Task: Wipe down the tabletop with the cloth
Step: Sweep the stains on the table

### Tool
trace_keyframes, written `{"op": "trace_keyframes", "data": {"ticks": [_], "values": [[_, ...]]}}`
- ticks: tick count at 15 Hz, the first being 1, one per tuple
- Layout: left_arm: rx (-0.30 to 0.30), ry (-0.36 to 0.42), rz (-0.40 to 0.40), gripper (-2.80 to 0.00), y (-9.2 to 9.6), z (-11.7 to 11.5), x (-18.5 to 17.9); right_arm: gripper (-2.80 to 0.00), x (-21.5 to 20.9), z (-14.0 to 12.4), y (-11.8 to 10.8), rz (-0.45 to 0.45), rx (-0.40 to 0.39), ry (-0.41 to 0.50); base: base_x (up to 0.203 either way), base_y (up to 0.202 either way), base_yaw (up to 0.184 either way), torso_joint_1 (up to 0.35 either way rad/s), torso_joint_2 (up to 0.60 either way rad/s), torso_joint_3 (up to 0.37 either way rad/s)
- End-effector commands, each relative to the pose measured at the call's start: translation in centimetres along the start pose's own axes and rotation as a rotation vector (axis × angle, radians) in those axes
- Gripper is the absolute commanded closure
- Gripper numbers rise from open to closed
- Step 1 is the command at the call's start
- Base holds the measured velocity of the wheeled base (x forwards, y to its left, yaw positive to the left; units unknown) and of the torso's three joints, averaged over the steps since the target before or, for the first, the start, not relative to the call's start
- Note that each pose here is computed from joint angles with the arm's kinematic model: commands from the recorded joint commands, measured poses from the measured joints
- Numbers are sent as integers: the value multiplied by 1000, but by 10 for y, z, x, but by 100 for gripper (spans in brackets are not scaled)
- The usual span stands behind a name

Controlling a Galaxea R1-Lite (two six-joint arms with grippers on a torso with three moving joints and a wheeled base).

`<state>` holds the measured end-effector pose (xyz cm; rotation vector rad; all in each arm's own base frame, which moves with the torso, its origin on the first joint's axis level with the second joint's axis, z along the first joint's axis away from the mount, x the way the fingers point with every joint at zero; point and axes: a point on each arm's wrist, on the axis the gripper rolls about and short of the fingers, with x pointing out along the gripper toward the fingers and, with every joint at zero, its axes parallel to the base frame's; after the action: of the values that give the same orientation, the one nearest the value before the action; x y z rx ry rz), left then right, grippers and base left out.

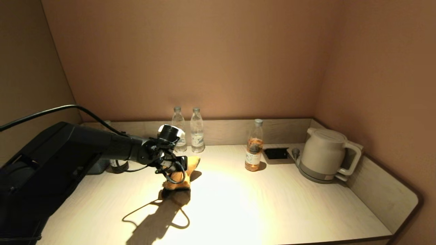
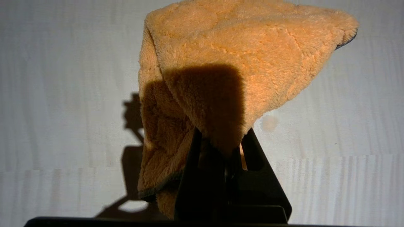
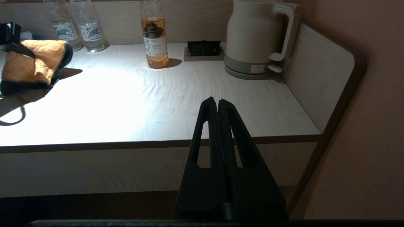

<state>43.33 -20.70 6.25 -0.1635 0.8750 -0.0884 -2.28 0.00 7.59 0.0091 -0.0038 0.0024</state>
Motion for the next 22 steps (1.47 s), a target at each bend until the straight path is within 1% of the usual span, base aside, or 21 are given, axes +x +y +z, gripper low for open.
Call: {"op": "trace_keyframes", "data": {"ticks": [1, 2, 5, 6, 7, 8, 9, 10, 11, 12, 13, 14, 16, 18, 19, 22], "values": [[5, 9, 28, 0, -2, -6, 20, 0, 0, 0, 0, 1, 0, -1, 0, 0, 0, 0, 0, 0], [7, 1, 38, 0, -3, -5, 25, 0, 0, 0, 0, 1, 0, -1, 0, 0, 0, 0, 0, 0], [16, 3, 37, 0, -6, -7, 27, 0, 0, 0, 0, 1, 0, -1, 0, 0, 0, 0, 0, 0], [28, 11, 37, 0, -7, -9, 27, 0, 0, 0, 0, 1, 0, -1, 0, 0, 0, 0, 0, 0], [85, 46, 29, 0, -20, -20, 25, 0, 0, 0, 0, 1, 0, -1, 0, 0, 0, 0, 0, 0], [124, 74, 27, 0, -28, -26, 20, 0, 0, 0, 0, 1, 0, -1, 0, 0, 0, 0, 0, 0], [136, 82, 26, 0, -30, -28, 18, 0, 0, 0, 0, 1, 0, -1, 0, 0, 0, 0, 0, 0], [136, 82, 26, 0, -30, -28, 18, 0, 0, 0, 0, 1, 0, -1, 0, 0, 0, 0, 0, 0], [151, 100, 26, 0, -33, -32, 15, 0, 0, 0, 0, 1, 0, -1, 0, 0, 0, 0, 0, 0], [202, 139, 11, 0, -51, -47, 6, 0, 0, 0, 0, 1, 0, -1, 0, 0, 0, 0, 0, 0], [241, 172, 3, 0, -62, -59, -1, 0, 0, 0, 0, 1, 0, -1, 0, 0, 0, 0, 0, 0], [247, 180, 3, 0, -63, -60, -3, 0, 0, 0, 0, 1, 0, -1, 0, 0, 0, 0, 0, 0], [289, 203, -19, 0, -77, -75, -15, 0, 0, 0, 0, 1, 0, -1, 0, 0, 0, 0, 0, 0], [311, 212, -29, 0, -82, -82, -27, 0, 0, 0, 0, 1, 0, -1, 0, 0, 0, 0, 0, 0], [320, 220, -29, 0, -81, -85, -34, 0, 0, 0, 0, 1, 0, -1, 0, 0, 0, 0, 0, 0], [328, 239, -13, 0, -73, -90, -47, 0, 0, 0, 0, 1, 0, -1, 0, 0, 0, 0, 0, 0]]}}
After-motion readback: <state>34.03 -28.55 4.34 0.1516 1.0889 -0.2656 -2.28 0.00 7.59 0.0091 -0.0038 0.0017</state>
